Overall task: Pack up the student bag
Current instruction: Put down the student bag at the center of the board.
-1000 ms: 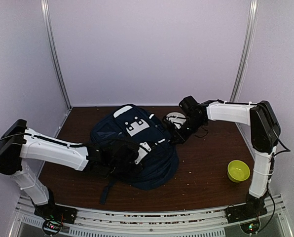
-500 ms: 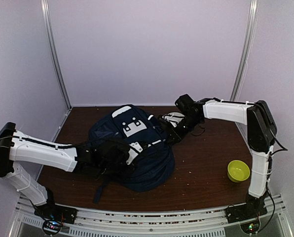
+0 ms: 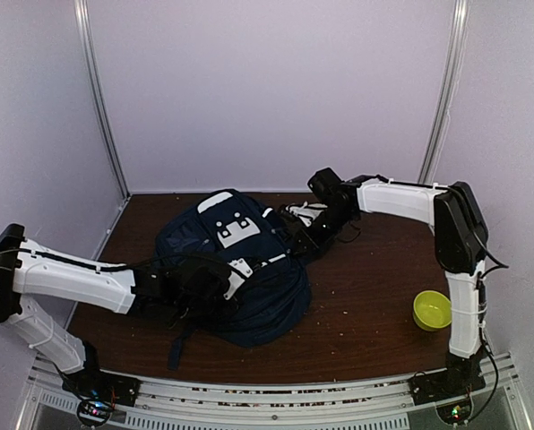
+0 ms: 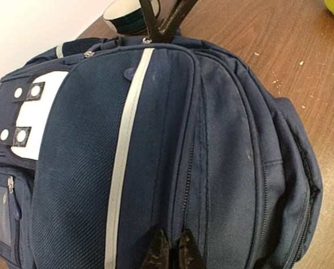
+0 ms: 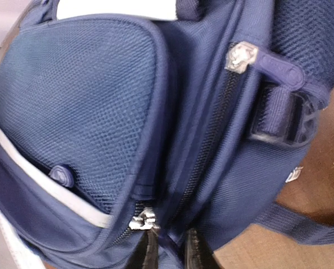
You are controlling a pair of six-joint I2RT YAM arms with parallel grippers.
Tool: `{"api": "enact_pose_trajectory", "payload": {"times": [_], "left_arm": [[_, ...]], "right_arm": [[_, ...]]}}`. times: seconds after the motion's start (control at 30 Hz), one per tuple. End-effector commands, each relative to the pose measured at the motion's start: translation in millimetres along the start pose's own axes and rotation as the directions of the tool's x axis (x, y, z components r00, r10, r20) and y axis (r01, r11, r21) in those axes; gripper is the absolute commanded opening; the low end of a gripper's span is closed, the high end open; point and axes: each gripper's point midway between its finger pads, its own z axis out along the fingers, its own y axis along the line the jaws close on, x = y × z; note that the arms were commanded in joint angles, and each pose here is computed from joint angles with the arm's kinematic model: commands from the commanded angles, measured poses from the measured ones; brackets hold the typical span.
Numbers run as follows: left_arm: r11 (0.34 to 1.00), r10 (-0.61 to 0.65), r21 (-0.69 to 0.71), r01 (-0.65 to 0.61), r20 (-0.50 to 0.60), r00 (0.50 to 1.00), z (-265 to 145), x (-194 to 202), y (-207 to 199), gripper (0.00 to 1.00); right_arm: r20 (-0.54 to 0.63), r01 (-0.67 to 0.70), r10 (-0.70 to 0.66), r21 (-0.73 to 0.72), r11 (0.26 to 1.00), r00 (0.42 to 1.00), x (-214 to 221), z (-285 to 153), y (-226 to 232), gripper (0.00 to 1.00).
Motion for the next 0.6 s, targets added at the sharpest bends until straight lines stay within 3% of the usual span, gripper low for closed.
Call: {"api": "enact_pose_trajectory", "payload": {"times": [0.0,0.13,0.33,0.47,0.57], "left_arm": [[0.998,0.011,-0.055,-0.017,-0.117,0.993,-14,37,13,0.04],[0.994,-0.015,-0.112,0.008,-0.062,0.998,-27,26,28,0.36],[0.969,-0.056,-0.239,0.061,0.025,0.998,-63,-3,64,0.63],[0.915,-0.131,-0.37,0.161,0.107,0.986,-96,-22,108,0.86],[0.872,-0.197,-0.415,0.26,0.188,0.962,-122,-36,144,0.93]], "right_arm": [[0.136,0.006,-0.038,0.231,0.973,0.99,-37,-49,-50,0.28],[0.203,0.02,-0.078,0.274,0.962,0.976,-53,-93,-47,0.36],[0.32,0.029,-0.12,0.276,0.961,0.94,-58,-170,-27,0.38],[0.412,0.027,-0.188,0.368,0.93,0.892,-52,-230,-16,0.41],[0.522,-0.059,-0.184,0.414,0.908,0.833,-40,-276,-16,0.49]]}}
